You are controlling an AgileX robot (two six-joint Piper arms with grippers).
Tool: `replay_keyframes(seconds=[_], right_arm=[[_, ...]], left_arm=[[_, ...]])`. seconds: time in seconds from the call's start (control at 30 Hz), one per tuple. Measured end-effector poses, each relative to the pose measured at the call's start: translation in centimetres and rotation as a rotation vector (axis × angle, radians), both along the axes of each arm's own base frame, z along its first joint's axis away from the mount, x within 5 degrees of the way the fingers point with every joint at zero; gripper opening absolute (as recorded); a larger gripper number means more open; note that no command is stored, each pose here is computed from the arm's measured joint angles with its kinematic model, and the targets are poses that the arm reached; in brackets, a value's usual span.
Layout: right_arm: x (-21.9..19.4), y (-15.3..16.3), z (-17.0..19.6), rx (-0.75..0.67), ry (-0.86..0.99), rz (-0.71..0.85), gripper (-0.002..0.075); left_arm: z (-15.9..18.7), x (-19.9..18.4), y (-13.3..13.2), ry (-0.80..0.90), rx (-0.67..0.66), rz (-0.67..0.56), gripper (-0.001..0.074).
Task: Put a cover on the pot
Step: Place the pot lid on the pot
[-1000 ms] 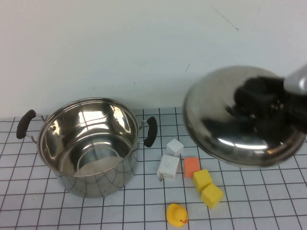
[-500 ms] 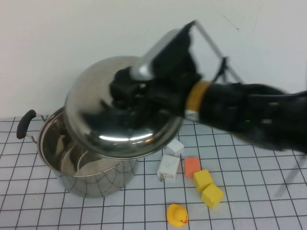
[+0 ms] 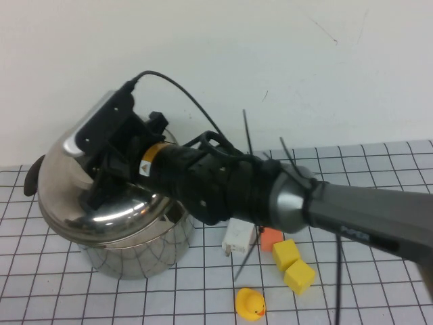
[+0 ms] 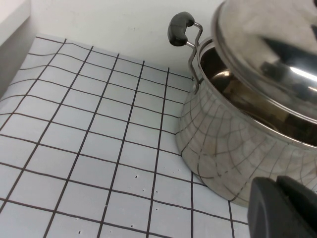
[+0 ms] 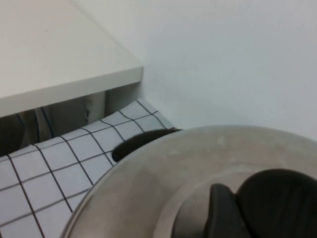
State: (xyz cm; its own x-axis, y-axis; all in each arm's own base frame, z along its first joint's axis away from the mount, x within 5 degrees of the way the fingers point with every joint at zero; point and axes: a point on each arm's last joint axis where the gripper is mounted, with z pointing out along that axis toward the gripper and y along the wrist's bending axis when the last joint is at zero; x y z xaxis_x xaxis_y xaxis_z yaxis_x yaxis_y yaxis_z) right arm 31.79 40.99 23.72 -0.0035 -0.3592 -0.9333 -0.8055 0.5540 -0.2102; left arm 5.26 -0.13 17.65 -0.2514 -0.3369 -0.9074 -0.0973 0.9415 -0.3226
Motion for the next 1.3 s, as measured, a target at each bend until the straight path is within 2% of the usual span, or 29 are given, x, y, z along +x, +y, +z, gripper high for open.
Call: replay_keyframes(seconds=[0.2,0.37,0.53,1.3], right_arm=[[1.1,1.3,-1.0,0.002,0.037,-0.007,0.0353],[2.5,0.4,-2.0,0.051,0.134,-0.073,0.0353],[3.4,-0.4,-1.9,0.064,0.146,-0.101,0.0353],[3.3,-0.3,-3.2,0.036,0.216,-0.106,0.0353]], left_arm=[[0.0,0.0,0.0,0.0,0.0,0.0,-0.0003],[0.0,0.0,0.0,0.0,0.0,0.0,-0.0002],[0.0,0.0,0.0,0.0,0.0,0.0,-0.0003],[0.0,0.0,0.0,0.0,-0.004,0.001,-0.0003]])
